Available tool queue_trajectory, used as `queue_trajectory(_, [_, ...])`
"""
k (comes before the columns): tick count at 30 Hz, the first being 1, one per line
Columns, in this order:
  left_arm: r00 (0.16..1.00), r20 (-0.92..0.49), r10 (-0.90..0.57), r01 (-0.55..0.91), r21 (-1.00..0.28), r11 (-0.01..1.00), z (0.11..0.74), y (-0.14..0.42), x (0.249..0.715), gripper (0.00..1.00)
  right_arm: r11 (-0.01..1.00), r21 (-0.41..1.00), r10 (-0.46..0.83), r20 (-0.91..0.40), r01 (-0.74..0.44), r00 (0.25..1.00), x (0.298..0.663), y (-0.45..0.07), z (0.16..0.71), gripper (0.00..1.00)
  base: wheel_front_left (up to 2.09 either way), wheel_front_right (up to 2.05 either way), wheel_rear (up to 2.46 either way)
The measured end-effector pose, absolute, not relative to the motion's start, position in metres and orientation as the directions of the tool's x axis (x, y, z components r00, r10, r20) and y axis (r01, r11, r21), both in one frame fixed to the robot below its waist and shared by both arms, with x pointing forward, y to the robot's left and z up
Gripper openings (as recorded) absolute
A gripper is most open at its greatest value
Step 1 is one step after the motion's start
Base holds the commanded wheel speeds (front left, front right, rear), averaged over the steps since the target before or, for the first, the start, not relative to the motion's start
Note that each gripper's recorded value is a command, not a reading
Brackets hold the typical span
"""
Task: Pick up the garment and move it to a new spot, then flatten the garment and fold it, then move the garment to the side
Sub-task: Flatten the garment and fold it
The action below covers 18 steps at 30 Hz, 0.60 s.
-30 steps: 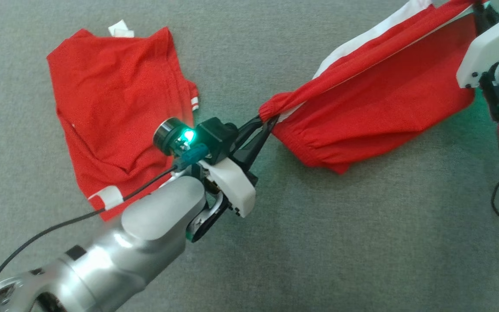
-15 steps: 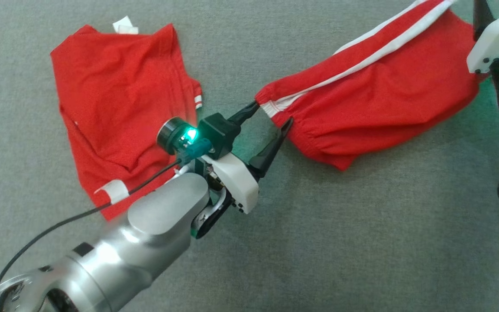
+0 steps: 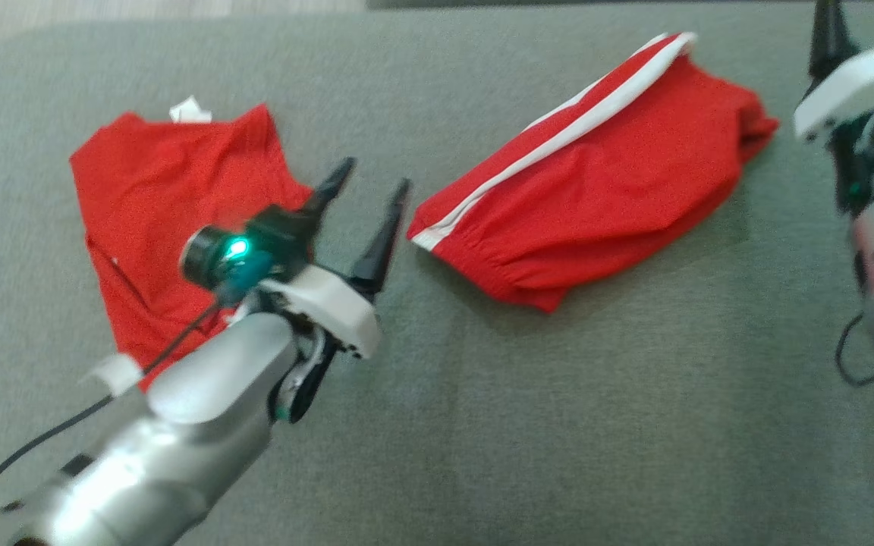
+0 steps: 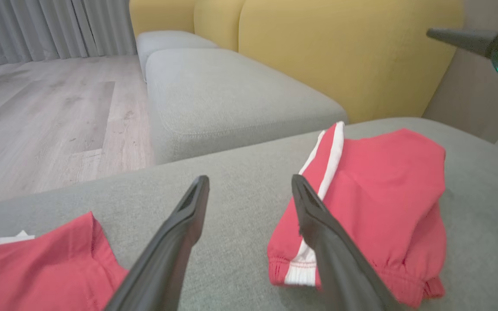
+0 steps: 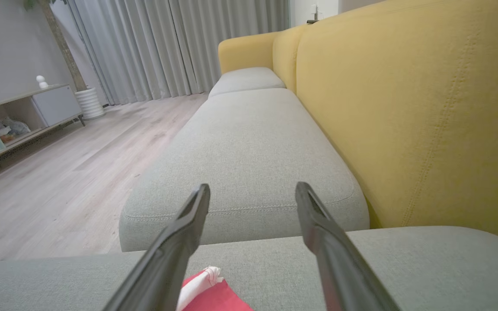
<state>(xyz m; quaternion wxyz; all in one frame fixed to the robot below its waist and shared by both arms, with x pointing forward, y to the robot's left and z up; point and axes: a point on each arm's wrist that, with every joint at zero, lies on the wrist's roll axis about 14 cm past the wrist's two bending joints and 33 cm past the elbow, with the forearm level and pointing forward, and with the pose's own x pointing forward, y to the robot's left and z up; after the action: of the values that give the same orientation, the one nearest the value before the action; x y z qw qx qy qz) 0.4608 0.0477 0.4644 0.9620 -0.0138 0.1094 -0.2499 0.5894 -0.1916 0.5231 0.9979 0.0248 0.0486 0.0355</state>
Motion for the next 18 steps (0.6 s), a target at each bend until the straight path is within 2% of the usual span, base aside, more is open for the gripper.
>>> queue_trajectory(3, [0.880,-0.154,-0.449,0.434,-0.119,0.893,0.482,0.055,0.460,1.00,0.995,0.076,0.074,-0.074,-0.069,0.995,0.568,-0.195,0.525,1.00,0.00,0.00,0.00])
queue_trajectory(12, [0.943,0.012,-0.332,0.331,-0.129,0.935,0.536,0.075,0.443,1.00,0.987,0.129,0.100,-0.014,-0.098,0.995,0.499,-0.199,0.528,1.00,0.00,0.00,0.00])
queue_trajectory(18, [0.968,0.044,-0.248,0.251,-0.131,0.959,0.533,0.092,0.413,1.00,0.980,0.170,0.113,-0.046,-0.103,0.993,0.443,-0.200,0.501,1.00,0.00,0.00,0.00])
